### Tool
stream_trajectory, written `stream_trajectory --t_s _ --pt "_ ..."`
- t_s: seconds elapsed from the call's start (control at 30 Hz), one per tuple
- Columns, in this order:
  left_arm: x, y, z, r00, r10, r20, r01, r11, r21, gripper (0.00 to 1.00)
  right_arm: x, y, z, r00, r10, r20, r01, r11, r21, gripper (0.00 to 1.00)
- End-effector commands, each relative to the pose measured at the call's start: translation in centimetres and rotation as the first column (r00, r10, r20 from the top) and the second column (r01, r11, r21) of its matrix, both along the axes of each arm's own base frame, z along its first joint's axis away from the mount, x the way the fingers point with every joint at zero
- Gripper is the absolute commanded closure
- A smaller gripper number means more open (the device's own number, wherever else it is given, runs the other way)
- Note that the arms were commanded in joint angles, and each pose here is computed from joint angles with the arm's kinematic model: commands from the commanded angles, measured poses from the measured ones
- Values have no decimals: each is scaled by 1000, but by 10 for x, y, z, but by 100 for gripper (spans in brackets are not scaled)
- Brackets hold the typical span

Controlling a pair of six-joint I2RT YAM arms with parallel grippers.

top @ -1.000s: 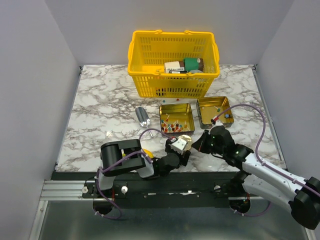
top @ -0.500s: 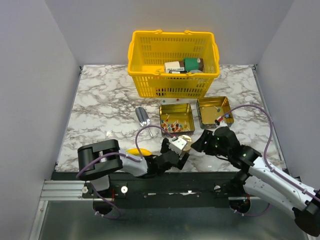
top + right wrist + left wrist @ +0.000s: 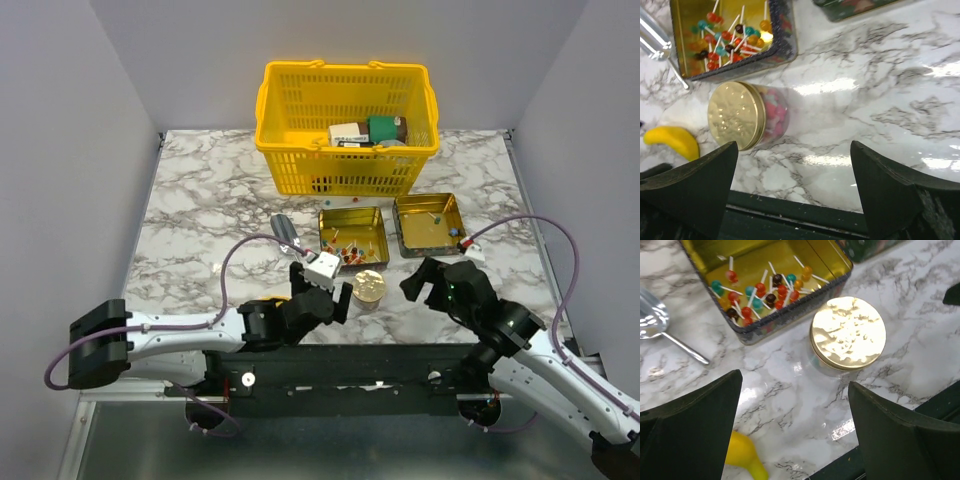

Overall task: Pack the candies
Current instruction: Reset both arms

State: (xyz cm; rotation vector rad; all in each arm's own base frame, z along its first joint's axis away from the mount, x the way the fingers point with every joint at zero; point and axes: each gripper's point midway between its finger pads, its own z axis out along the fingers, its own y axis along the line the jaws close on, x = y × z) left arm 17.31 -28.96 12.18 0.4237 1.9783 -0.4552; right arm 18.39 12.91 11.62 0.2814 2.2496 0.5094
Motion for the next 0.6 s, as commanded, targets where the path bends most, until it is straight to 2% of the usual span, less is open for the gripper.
stream_trajectory --t_s 0.0,0.13,0.27,0.57 --pt "14 60 32 974 224 35 -226 970 84 1 7 -34 10 989 -129 75 135 987 -92 0" --pt "16 84 58 958 279 72 -284 956 79 1 8 -36 8 986 -147 74 153 984 -90 0" --pt "16 106 76 945 309 103 -312 950 15 1 7 -35 5 988 -144 60 149 984 -96 0" --pt "13 133 76 930 344 126 -342 939 -35 1 6 -34 3 990 -134 52 138 985 -98 0"
